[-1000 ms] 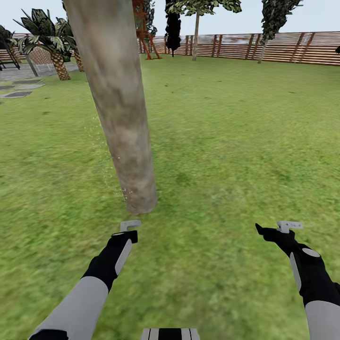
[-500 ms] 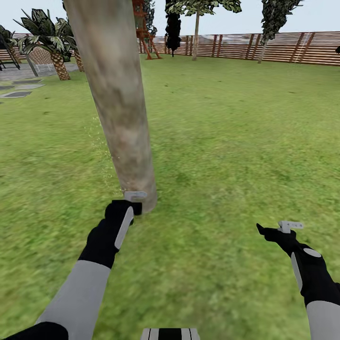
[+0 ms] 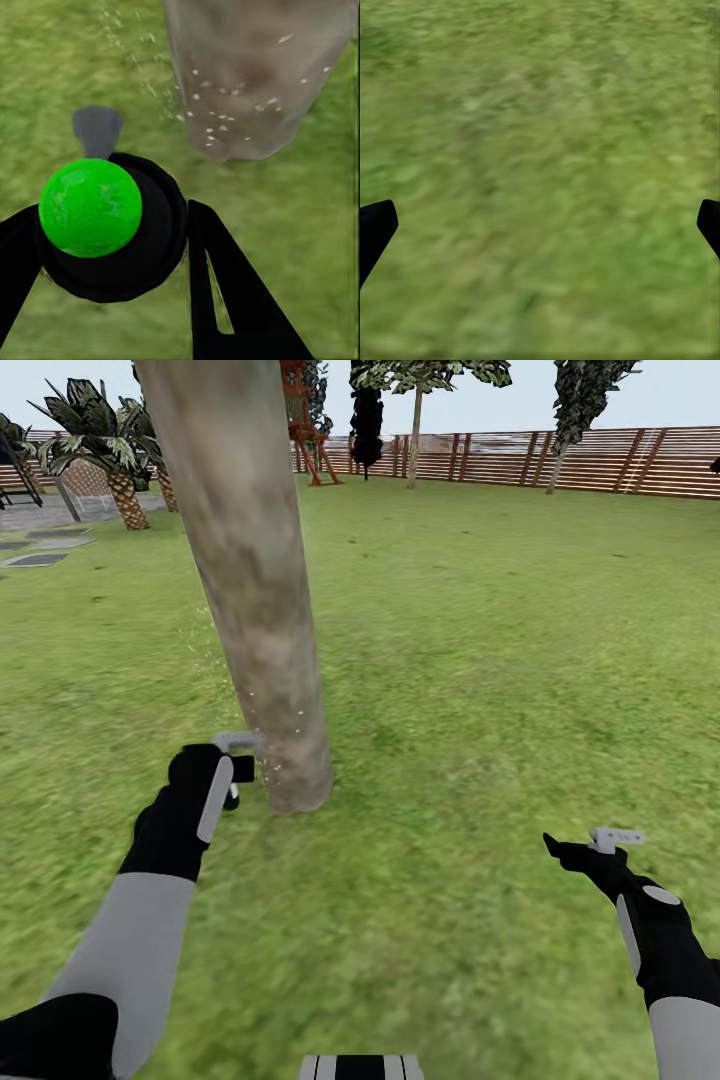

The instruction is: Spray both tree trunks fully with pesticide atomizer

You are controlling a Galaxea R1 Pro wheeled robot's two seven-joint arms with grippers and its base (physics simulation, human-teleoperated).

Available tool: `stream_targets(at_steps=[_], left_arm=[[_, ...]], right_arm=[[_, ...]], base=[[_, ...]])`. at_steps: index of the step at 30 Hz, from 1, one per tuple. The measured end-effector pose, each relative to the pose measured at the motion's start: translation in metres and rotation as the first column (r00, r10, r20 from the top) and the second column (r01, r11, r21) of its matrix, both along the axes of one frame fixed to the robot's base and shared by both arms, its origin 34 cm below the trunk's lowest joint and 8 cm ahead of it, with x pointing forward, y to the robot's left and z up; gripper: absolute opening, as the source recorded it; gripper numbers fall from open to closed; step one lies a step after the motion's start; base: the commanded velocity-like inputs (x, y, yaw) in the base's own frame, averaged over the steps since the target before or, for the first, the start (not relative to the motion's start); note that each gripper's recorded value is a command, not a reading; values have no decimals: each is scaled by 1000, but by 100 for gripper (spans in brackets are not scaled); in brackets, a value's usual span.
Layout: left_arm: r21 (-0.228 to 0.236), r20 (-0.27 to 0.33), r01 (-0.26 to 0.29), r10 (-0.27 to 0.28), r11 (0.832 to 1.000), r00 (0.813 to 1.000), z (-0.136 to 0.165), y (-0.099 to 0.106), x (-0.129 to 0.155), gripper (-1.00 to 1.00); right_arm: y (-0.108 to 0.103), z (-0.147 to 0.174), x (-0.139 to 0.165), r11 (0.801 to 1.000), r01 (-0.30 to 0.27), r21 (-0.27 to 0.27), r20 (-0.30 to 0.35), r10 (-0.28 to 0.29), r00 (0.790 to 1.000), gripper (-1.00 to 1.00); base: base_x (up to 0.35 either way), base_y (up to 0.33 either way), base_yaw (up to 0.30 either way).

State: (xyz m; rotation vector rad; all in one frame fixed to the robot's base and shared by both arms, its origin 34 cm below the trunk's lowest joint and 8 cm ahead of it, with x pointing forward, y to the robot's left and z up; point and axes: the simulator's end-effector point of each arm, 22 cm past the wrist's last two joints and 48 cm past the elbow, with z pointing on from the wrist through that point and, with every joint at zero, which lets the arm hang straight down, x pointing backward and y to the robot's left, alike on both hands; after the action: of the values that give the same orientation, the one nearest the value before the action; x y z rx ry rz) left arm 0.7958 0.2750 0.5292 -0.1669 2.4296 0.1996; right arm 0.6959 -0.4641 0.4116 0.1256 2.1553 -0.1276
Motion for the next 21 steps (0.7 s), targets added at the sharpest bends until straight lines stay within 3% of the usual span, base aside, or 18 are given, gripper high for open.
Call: stream_targets(at_steps=[2,4,5,8,11,16,21], left_arm=[[-13,4,15,-15,1000,1000,2,-13,1,-100],[-16,17,94,-93,995,995,9,-57,5,-100],[-10,32,111,-110,994,993,17,-67,9,-100],[5,91,119,-119,993,989,47,-71,22,-100],[2,96,117,-117,993,988,49,-70,23,-100],[-17,91,108,-106,994,990,51,-70,29,-100],[-130,95,134,-122,982,988,87,-91,70,-100]], right_arm=[[0,0,0,1000,0,0,0,0,1000,100],[0,0,0,1000,-1,0,-1,1,1000,100],[0,0,0,1000,-1,0,-1,1,1000,100],[0,0,0,1000,1,0,-1,-1,1000,100],[0,-1,0,1000,1,0,-1,-1,1000,100],[0,-1,0,1000,1,1,-2,-1,1000,100],[0,-1,0,1000,1,0,-2,-1,1000,100]], base=[[0,0,0],[0,0,0],[0,0,0],[-178,0,0],[-314,0,0],[-44,0,0],[0,0,0]])
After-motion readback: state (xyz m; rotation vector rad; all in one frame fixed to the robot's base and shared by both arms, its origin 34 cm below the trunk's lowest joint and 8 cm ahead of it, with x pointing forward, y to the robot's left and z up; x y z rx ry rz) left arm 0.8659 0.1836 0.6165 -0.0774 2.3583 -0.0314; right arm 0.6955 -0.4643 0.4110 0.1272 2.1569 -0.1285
